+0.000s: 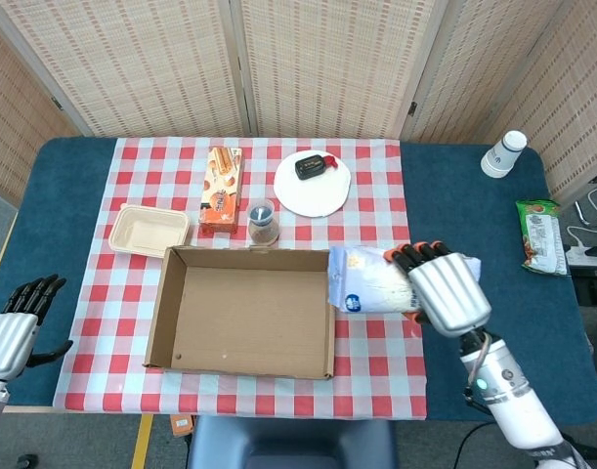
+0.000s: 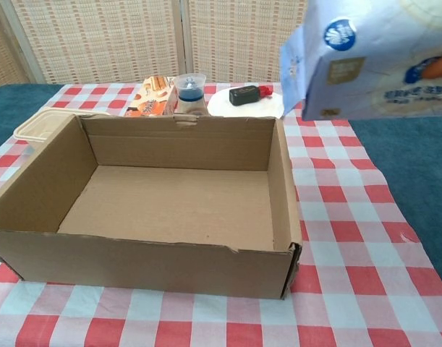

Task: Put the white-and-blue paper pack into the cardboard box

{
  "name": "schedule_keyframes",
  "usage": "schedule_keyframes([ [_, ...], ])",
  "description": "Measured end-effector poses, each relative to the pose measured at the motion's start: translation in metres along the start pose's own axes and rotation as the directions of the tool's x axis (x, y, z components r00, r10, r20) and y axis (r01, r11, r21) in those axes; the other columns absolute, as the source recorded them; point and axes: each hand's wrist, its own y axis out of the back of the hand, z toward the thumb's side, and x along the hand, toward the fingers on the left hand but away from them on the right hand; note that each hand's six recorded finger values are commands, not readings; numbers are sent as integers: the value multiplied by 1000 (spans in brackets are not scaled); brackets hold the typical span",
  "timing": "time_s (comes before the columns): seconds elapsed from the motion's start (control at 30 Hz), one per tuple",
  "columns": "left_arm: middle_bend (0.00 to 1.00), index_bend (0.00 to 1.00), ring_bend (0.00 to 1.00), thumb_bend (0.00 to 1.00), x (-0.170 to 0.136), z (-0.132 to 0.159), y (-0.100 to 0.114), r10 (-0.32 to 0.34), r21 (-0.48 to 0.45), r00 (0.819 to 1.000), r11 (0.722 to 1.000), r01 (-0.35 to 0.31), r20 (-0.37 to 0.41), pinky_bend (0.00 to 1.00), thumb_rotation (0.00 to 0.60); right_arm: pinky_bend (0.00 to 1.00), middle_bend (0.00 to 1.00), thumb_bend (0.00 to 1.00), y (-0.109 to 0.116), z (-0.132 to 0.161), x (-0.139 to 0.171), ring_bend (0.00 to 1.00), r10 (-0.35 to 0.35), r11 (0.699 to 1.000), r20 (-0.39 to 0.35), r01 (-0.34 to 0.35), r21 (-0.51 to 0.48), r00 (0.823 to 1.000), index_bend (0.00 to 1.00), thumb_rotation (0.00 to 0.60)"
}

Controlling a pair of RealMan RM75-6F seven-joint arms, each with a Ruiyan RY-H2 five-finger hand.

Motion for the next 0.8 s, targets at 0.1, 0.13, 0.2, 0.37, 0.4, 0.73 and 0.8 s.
schedule_keyframes([
  [0.1,0,0,0,210,-1,0,2,6,-10,1000,1000,-6,4,73,600,530,349,0,2,29,-18,344,-8,1000,-71,8,-4,997,555,600],
  [0.13,0,0,0,210,-1,-1,3,8,-12,1000,1000,-8,3,73,600,530,349,0,1,39,-23,344,-9,1000,-92,8,-8,996,555,600],
  [0.2,0,0,0,210,-1,-2,4,14,-18,1000,1000,-14,0,73,600,530,349,0,-3,63,-35,344,-7,1000,-140,3,-24,990,555,600],
  [0.37,0,0,0,210,-1,-5,9,37,-27,999,999,-38,-8,73,600,530,349,0,-17,122,-61,344,10,998,-237,-26,-64,971,555,600],
  [0.4,0,0,0,209,-1,-6,10,41,-27,999,999,-42,-10,73,600,530,349,0,-20,131,-66,344,15,997,-250,-33,-69,968,555,600],
  [0.73,0,0,0,210,-2,-11,16,58,-52,998,997,-59,-21,73,600,530,349,0,-62,185,-103,345,83,991,-272,-108,-80,959,554,600],
  [0.8,0,0,0,210,-3,-14,18,62,-63,998,996,-64,-26,73,600,530,349,0,-71,190,-109,345,97,988,-269,-124,-87,958,553,600],
])
